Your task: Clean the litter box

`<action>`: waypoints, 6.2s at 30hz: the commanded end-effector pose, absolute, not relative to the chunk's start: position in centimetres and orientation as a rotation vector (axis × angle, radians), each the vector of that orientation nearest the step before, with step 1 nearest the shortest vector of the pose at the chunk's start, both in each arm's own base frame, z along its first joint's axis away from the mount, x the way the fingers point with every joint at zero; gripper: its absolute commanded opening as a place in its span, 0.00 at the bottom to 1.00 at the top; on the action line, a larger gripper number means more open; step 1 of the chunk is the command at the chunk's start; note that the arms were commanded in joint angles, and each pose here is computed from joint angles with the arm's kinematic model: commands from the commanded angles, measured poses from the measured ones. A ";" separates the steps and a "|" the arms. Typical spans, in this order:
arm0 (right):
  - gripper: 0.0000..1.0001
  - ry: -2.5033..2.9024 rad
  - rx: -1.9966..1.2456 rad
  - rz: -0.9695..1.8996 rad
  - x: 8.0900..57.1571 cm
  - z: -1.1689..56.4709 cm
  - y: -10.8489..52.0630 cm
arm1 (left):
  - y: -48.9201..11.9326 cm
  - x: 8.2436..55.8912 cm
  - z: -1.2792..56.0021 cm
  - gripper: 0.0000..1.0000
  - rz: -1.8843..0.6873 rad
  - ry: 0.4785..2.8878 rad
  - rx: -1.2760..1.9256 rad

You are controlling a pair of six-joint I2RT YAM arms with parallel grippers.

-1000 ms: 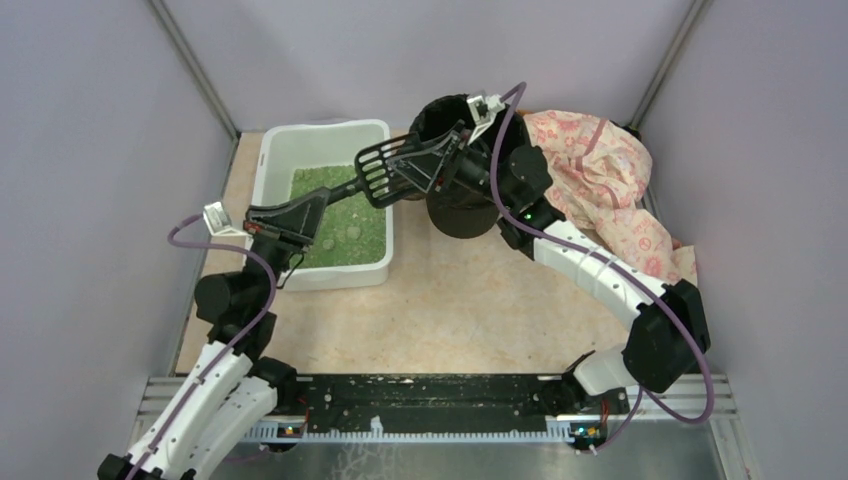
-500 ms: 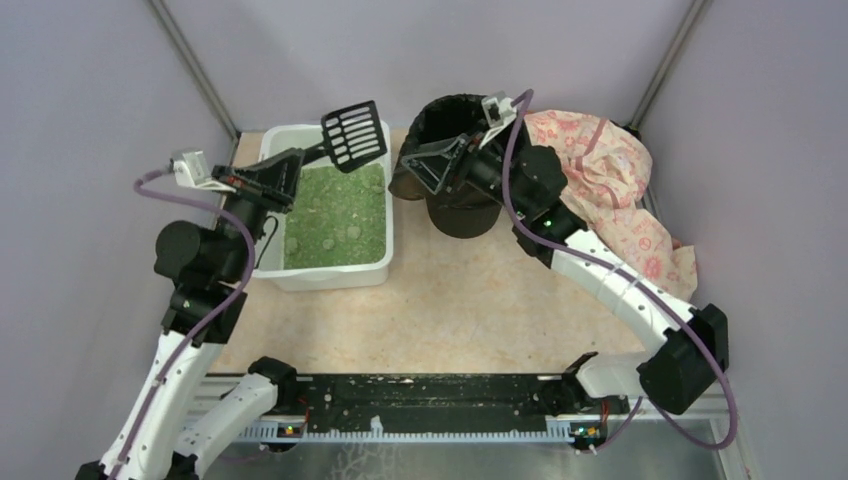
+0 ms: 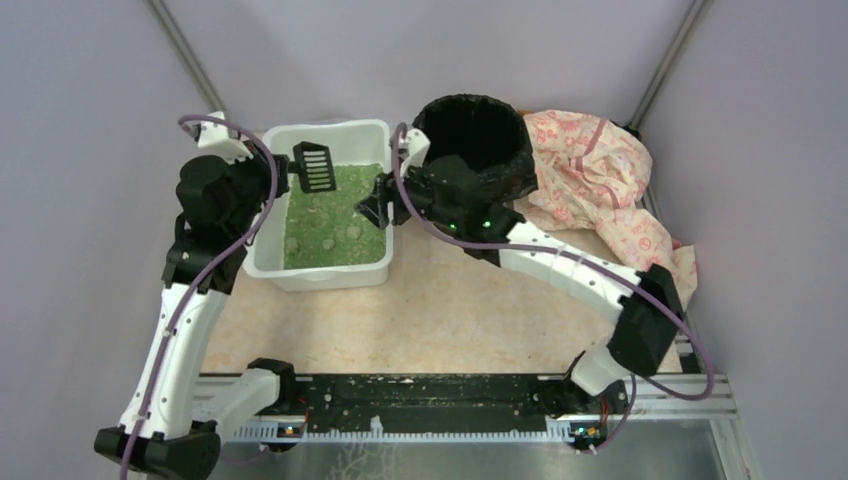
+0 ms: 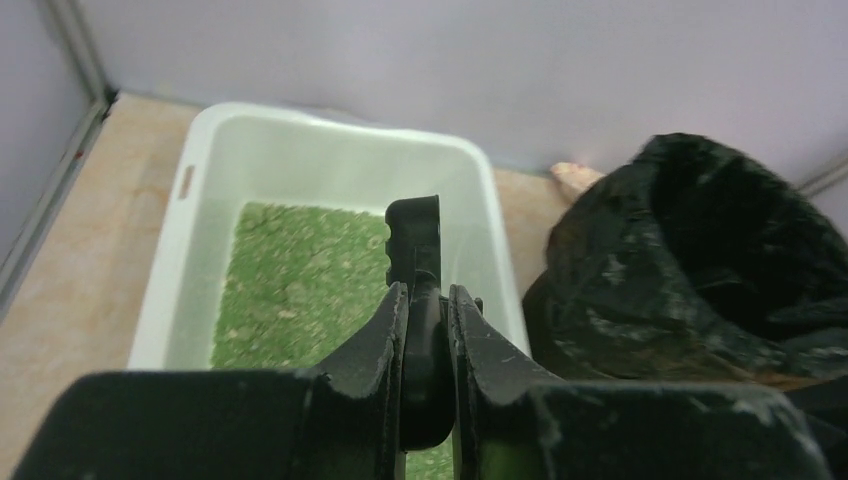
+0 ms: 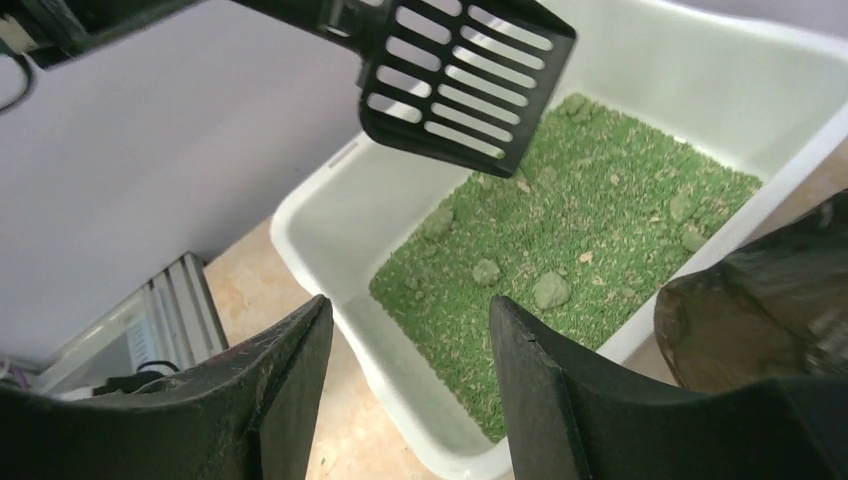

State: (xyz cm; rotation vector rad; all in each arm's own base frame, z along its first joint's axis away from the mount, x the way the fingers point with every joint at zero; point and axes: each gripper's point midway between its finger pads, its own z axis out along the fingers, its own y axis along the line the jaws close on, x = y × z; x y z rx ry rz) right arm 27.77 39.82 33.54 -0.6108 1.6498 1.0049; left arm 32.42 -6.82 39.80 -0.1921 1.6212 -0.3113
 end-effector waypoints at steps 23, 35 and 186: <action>0.54 2.102 -0.587 0.601 32.8 15.7 41.3 | -2.9 34.0 32.7 0.00 -0.483 1.802 -0.225; 0.53 2.112 -0.539 0.541 31.9 17.1 38.5 | -3.0 33.4 32.5 0.00 -0.511 1.798 -0.201; 0.00 2.290 -0.539 0.621 33.6 20.6 30.4 | -0.3 47.1 21.6 0.00 -1.395 1.879 -0.523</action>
